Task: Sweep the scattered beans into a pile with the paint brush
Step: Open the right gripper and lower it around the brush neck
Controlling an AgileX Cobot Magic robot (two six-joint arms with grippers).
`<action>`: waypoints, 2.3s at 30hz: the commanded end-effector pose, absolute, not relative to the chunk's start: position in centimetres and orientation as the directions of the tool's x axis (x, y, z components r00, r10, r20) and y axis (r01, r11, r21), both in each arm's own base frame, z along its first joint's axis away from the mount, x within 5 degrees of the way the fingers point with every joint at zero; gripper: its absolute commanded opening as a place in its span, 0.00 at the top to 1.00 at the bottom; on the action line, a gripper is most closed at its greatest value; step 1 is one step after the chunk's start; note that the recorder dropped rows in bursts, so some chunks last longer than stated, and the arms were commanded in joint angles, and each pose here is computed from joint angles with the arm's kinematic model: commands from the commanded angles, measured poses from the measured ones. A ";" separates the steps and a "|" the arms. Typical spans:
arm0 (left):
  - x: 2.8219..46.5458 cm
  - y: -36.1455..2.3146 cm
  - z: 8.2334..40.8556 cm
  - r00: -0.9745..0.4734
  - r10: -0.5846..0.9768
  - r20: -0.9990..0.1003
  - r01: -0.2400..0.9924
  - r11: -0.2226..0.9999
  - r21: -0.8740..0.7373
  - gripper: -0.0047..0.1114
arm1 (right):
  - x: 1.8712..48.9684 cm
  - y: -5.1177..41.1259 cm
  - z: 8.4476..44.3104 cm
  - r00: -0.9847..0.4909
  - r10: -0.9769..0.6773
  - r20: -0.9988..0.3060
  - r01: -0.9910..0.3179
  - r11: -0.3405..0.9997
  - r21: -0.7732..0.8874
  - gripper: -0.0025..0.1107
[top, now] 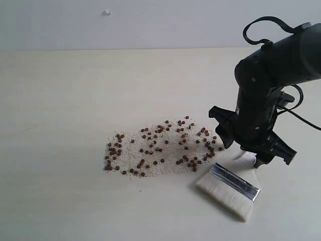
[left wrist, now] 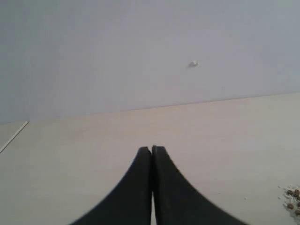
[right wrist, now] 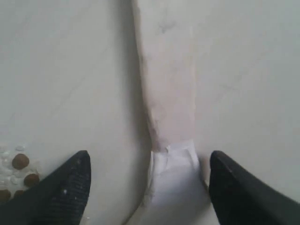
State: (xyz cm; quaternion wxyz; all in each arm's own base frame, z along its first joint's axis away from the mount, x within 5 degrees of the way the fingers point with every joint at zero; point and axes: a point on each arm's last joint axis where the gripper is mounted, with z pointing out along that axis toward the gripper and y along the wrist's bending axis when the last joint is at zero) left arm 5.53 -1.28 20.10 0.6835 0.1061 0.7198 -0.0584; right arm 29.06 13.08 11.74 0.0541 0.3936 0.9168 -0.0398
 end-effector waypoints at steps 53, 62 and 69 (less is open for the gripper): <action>5.5 -1.3 20.0 -0.041 0.071 -0.997 0.237 0.970 0.059 0.96 | 29.6 12.0 8.7 -0.701 0.711 -0.048 0.713 0.698 -0.068 0.39; 5.5 -1.3 20.0 -0.041 0.071 -0.997 0.237 0.970 0.059 0.96 | 29.5 12.0 8.7 -0.708 0.705 -0.047 0.706 0.704 -0.077 0.39; 5.5 -1.3 20.0 -0.041 0.071 -0.997 0.237 0.970 0.059 0.96 | 29.1 11.8 8.8 -0.723 0.691 -0.029 0.688 0.715 -0.125 0.39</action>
